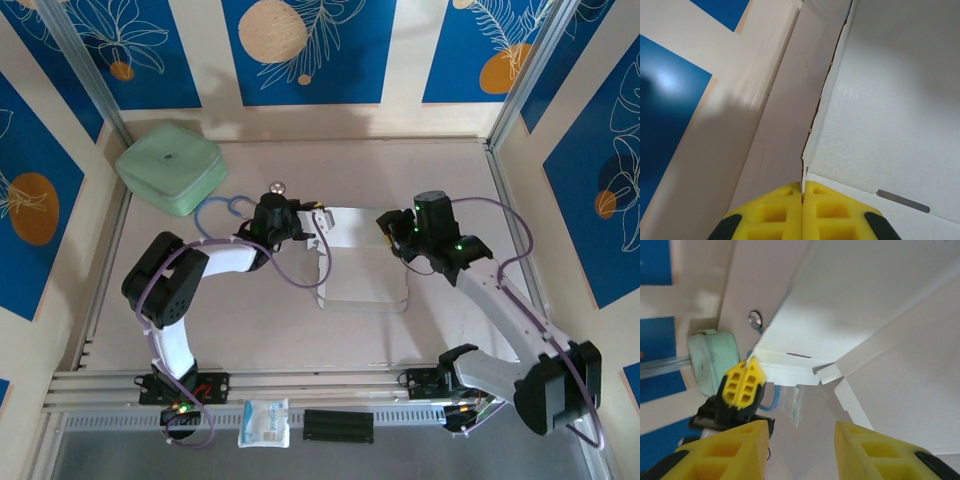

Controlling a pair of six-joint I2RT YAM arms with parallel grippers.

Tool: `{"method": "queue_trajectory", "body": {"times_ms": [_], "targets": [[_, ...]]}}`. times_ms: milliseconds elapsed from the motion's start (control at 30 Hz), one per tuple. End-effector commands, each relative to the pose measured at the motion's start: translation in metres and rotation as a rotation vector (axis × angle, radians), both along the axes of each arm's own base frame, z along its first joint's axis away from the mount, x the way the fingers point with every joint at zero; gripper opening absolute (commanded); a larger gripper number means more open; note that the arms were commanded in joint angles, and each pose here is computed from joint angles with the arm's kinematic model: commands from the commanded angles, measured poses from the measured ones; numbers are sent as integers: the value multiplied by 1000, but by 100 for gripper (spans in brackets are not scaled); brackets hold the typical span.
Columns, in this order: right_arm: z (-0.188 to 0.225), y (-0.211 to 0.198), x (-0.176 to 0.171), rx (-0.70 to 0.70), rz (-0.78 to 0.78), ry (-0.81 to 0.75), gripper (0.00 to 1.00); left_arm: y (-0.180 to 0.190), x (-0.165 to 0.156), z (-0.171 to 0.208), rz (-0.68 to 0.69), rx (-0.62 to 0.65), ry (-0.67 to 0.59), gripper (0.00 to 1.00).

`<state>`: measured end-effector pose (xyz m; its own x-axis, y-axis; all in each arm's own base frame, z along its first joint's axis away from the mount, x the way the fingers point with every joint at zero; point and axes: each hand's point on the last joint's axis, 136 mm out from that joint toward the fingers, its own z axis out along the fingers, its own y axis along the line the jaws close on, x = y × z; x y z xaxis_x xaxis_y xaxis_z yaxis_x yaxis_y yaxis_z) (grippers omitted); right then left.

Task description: Fold the paper box

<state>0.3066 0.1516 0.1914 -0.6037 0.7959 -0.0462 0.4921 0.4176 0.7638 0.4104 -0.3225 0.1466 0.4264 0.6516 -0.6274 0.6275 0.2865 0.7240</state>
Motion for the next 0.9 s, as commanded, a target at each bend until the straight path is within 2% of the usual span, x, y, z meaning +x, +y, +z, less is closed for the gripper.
{"method": "queue_trajectory", "body": {"times_ms": [0,400,633,800,867], "targets": [[10,12,23,168,-112,18,40,-5,-4,3,-14,1,-39,0],[-14,10,87,249,-187,-31,41,-7,-5,5,-23,4,-43,0],[-33,7,98,255,-219,-1,30,-10,-4,11,-29,-22,-45,0],[-41,9,101,252,-212,9,33,-11,-4,13,-33,-27,-45,0],[-42,9,103,250,-210,-4,29,-11,-4,14,-35,-28,-47,0]]}}
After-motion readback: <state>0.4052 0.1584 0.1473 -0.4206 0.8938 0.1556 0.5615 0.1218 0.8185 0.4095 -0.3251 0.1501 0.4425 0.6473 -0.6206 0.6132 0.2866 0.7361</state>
